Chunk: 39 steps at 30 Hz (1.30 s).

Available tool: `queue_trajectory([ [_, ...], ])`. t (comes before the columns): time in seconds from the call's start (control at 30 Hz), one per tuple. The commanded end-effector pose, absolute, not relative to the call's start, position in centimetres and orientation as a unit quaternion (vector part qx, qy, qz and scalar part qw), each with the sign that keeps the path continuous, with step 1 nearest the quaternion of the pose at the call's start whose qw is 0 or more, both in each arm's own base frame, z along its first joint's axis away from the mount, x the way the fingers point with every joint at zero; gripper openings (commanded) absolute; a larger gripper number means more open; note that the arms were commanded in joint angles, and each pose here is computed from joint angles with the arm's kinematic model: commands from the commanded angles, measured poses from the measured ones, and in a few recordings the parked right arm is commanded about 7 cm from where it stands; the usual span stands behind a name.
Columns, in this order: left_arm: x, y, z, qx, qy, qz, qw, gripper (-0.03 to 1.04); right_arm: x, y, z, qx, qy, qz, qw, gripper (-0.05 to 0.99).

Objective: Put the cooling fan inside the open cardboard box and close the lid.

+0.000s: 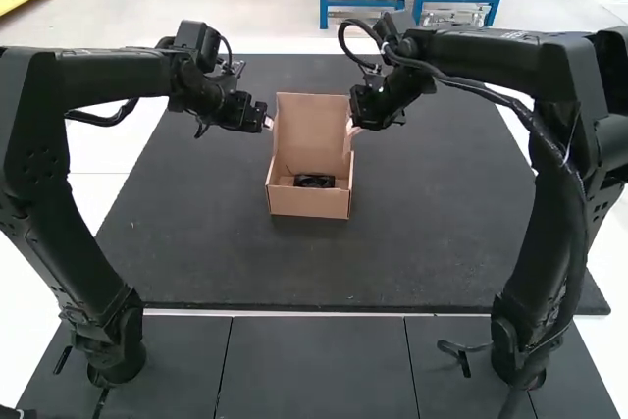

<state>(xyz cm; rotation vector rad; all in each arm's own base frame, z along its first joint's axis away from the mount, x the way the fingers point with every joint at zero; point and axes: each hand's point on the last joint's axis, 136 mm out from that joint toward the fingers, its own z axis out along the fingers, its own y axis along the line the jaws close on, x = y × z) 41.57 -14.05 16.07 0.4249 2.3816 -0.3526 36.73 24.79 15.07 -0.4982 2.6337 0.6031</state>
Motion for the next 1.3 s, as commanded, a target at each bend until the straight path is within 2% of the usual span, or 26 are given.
queue_trajectory([
  [0.0,41.0,-14.7,16.8,0.176,0.91,-0.143,0.347,0.97,36.1,24.7,15.5,-0.179,0.94,0.211,0.197,-0.01],
  [0.43,38.5,-15.1,14.8,0.185,0.916,-0.152,0.323,0.97,34.5,24.2,14.8,-0.18,0.948,0.204,0.163,-0.01],
  [0.93,37.7,-15.3,14.5,0.187,0.915,-0.158,0.321,0.97,31.2,25.6,13.7,-0.208,0.946,0.22,0.112,-0.01],
  [1.27,36.9,-15.1,13.5,0.187,0.919,-0.157,0.308,0.97,28.7,25.2,11.6,-0.226,0.949,0.208,0.07,-0.01],
])
